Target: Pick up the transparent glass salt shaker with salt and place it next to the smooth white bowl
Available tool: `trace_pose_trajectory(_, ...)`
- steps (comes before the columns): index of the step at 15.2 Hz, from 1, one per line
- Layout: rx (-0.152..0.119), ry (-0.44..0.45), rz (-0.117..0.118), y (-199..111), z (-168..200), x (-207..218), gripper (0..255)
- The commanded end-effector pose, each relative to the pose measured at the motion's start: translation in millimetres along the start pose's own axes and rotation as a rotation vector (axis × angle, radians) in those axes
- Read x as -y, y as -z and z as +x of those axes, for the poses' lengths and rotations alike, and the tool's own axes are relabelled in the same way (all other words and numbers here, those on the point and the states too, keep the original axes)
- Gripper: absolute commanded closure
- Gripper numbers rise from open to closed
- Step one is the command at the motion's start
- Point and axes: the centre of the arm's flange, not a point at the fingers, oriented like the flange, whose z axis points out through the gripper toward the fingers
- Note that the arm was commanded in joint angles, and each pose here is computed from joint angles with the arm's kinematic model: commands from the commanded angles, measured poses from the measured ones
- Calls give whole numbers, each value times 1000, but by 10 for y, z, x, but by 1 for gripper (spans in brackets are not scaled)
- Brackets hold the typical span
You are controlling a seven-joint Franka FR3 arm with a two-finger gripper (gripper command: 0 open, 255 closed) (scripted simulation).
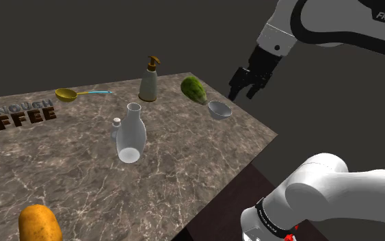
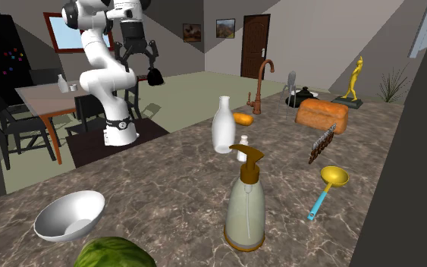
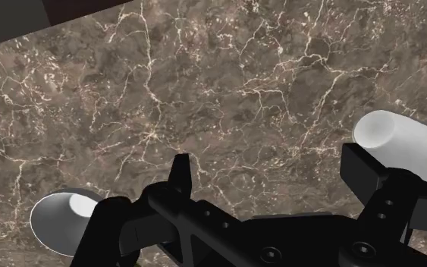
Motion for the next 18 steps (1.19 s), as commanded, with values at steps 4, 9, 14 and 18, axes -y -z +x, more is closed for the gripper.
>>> trace_pose_trajectory(4,-15,21,10,-268,183,190,0)
trace_pose_trajectory(9,-39,56,28,-705,488,522,0)
trace_pose_trajectory(14,-63,91,45,-1128,791,871,0)
trace_pose_trajectory(18,-83,120,59,-1457,1032,1164,0)
